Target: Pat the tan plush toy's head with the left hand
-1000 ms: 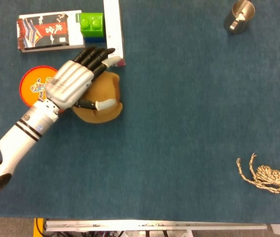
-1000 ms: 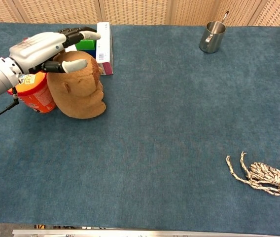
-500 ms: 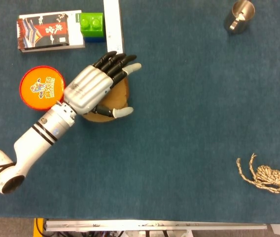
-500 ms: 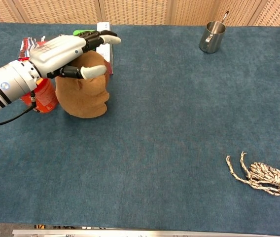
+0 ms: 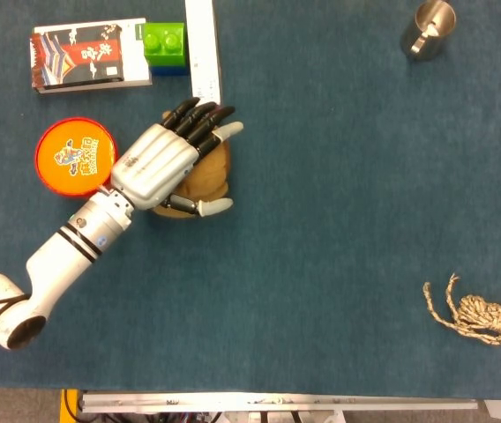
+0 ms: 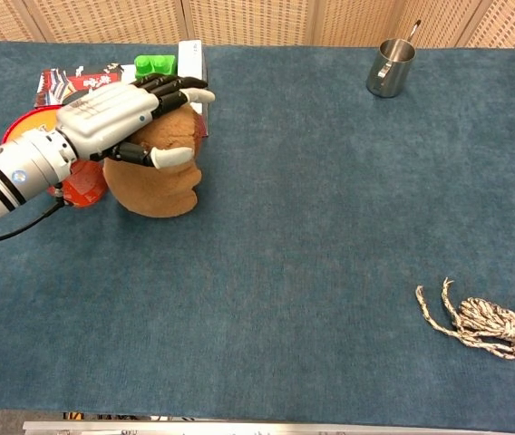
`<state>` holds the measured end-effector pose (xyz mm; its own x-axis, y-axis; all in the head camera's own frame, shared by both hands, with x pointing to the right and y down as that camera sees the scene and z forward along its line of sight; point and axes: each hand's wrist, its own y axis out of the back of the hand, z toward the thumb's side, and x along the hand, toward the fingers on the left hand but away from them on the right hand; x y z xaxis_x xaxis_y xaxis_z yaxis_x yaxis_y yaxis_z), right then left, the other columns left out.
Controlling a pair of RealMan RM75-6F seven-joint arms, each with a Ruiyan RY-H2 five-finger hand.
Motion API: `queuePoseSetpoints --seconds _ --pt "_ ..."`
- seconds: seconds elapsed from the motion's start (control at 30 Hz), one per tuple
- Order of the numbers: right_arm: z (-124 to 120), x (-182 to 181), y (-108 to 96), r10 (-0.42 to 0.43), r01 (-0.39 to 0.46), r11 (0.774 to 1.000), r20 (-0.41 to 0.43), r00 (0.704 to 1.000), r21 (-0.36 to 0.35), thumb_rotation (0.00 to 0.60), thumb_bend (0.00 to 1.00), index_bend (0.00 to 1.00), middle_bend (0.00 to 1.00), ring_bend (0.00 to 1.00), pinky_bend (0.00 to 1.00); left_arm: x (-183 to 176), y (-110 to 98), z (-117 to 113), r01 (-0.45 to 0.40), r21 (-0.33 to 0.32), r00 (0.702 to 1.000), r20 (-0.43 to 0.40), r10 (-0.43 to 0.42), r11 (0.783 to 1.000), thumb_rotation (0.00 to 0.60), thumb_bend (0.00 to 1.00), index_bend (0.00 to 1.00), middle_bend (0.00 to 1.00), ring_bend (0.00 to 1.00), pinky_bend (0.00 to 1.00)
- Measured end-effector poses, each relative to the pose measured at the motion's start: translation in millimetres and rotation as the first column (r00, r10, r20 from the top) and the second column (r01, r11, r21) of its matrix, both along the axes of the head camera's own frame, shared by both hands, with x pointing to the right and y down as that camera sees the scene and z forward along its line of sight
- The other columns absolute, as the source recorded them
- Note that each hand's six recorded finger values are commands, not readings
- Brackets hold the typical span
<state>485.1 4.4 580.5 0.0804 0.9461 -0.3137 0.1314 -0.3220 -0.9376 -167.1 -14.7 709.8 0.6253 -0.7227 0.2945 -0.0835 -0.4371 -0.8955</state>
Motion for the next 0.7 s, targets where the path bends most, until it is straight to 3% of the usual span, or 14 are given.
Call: queuePoseSetpoints --seconds 0.37,0.7 --pt "0 -2 0 -0.003 0.003 1.0 0.001 1.0 0.001 0.6 0.14 0.36 0.44 0.3 0.26 -26 -6 1 0.072 -0.001 0.997 0.02 -0.072 0.997 0.084 0.11 0.07 0.05 0.02 0.0" --pt "-2 -1 0 -0.001 0.001 1.0 0.003 1.0 0.009 0.6 0.14 0.36 0.44 0.3 0.26 -30 -6 -11 0.083 0.015 0.997 -0.002 -0.082 0.996 0.085 0.11 0.07 0.05 0.03 0.0"
